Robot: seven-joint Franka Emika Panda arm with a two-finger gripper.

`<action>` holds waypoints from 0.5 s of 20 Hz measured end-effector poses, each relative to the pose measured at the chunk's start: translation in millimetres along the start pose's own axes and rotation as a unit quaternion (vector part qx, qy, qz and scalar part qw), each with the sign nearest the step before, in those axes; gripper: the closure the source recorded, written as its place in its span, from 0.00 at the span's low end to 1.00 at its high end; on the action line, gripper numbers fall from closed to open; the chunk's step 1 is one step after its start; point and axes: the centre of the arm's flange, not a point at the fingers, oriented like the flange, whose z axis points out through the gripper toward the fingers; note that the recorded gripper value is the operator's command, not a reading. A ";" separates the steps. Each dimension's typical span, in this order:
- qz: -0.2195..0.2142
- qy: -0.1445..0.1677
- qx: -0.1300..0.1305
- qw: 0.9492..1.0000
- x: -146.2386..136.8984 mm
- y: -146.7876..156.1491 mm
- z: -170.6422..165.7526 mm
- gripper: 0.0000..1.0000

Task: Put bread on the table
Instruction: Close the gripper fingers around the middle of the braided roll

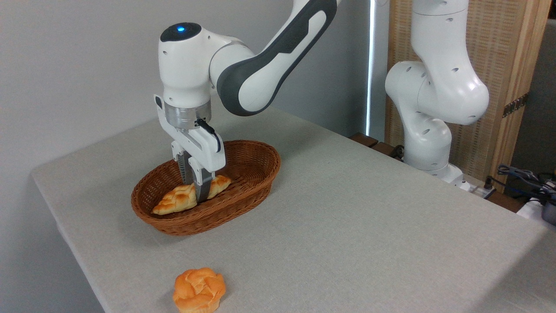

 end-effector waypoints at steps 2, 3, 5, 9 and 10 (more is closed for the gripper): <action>0.000 0.000 0.000 1.000 0.0 0.1 0.0 0.69; 0.000 0.000 0.000 1.000 0.0 0.1 0.0 0.72; 0.000 0.000 0.000 1.000 0.1 0.1 -0.3 0.76; 0.000 0.005 0.003 1.000 0.9 -0.9 -6.0 0.76; -0.001 0.006 0.004 1.000 0.8 -1.4 -7.4 0.76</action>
